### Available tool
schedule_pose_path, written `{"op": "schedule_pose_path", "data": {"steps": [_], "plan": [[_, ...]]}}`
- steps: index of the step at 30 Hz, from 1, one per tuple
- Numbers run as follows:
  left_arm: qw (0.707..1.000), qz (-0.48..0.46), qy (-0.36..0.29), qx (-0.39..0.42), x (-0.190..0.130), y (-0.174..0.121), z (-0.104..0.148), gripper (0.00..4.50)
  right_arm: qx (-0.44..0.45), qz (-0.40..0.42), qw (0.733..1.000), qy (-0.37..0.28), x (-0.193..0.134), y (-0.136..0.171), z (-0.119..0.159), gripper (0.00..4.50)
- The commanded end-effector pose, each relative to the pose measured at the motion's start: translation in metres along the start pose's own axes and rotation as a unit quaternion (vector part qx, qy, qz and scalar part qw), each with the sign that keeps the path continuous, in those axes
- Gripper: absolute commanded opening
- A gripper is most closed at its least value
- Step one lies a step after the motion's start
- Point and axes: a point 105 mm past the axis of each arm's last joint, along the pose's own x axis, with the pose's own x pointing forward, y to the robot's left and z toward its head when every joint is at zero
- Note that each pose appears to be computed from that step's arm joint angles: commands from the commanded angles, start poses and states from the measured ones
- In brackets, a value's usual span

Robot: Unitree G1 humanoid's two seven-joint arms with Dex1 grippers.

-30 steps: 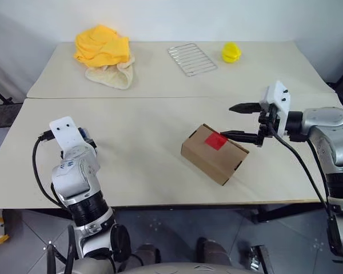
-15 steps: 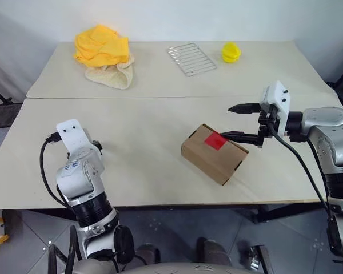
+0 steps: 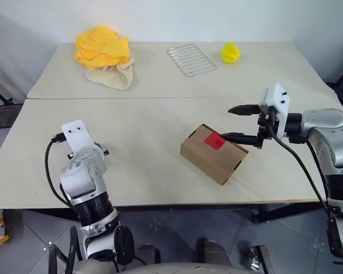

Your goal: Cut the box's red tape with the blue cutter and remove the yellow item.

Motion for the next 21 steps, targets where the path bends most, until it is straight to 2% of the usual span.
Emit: {"op": "schedule_pose_path", "data": {"steps": [1,10,11,12,21], "plan": [[0.999,0.004,0.034,-0.002,0.005,0.003,-0.016,1.9,-0.027,-0.009,1.0,-0.01,-0.005,-0.001,0.011,4.5],[0.998,0.011,0.05,-0.023,0.005,0.011,-0.024,1.9,-0.03,-0.014,0.999,-0.009,-0.006,-0.002,0.011,4.5],[0.998,0.012,0.052,-0.024,0.005,0.012,-0.025,1.54,-0.031,-0.015,0.999,-0.008,-0.006,-0.003,0.011,4.5],[0.998,0.015,0.053,-0.023,0.005,0.014,-0.026,1.38,-0.031,-0.016,0.999,-0.008,-0.006,-0.003,0.011,4.5],[0.997,0.039,0.056,-0.028,0.005,0.031,-0.03,1.38,-0.035,-0.02,0.999,-0.007,-0.006,-0.006,0.011,4.5]]}}
